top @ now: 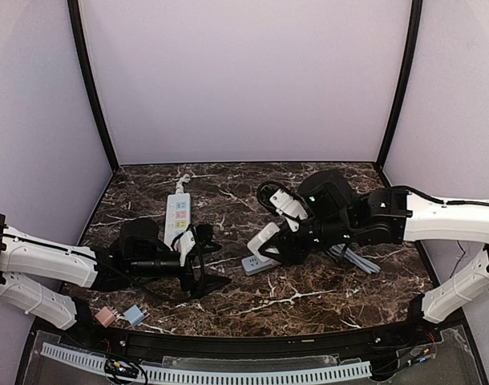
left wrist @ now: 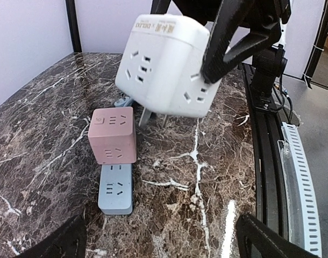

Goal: Insert the plug

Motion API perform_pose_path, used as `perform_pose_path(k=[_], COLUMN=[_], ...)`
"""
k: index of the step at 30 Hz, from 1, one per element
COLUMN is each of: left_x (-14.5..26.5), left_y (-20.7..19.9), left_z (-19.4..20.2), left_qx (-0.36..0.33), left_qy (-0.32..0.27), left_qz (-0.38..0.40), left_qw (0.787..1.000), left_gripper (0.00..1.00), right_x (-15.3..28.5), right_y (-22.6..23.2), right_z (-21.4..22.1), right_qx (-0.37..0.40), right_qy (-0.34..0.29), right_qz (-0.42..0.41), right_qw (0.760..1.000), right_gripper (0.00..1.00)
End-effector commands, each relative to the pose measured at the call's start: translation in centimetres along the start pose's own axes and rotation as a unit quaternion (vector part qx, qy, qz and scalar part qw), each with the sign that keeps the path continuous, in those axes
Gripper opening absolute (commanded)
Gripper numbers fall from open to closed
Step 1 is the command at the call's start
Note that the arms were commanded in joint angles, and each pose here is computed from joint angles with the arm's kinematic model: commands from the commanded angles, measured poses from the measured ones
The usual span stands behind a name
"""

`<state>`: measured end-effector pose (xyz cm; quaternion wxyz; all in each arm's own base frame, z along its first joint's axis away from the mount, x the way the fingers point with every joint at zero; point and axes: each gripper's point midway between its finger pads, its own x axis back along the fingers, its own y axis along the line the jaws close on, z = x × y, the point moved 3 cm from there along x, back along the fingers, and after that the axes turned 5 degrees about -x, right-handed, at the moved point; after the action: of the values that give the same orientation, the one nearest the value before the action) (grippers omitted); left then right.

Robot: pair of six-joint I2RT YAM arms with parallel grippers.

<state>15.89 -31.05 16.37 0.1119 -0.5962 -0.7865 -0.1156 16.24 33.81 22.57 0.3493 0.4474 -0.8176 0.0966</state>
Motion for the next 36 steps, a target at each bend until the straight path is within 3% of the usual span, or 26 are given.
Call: perform_pose_path(k=[1,8,22,31,36], left_x=[-0.5,-3.5,-10.7,-13.5,-13.7], left_y=[0.4,0.8,4.9,5.2,5.1], left_z=[1.1,3.9,5.1,7.2,8.1], left_qx=[0.008,0.022,-0.004,-0.006,-0.002], left_qy=[0.009,0.050,0.134,0.193,0.209], left_qz=[-0.017,-0.008,-0.063,-0.042,-0.037], left_qw=[1.000,0.998,0.989,0.980,0.977], left_gripper=[0.97,0.97,0.93,0.81,0.63], right_x=[1.7,3.3,6.1,7.6,8.1], right_y=[-1.6,-6.1,-7.7,-7.9,-7.9], right_z=[-1.8,-0.4,1.2,1.8,1.9], right_qx=[-0.075,-0.105,-0.126,-0.133,-0.138], right_qy=[-0.051,-0.063,-0.092,-0.106,-0.111], right_qz=[0.061,0.193,0.212,0.207,0.204], right_qw=[0.994,0.974,0.965,0.963,0.963], right_gripper=[0.00,0.00,0.00,0.00,0.00])
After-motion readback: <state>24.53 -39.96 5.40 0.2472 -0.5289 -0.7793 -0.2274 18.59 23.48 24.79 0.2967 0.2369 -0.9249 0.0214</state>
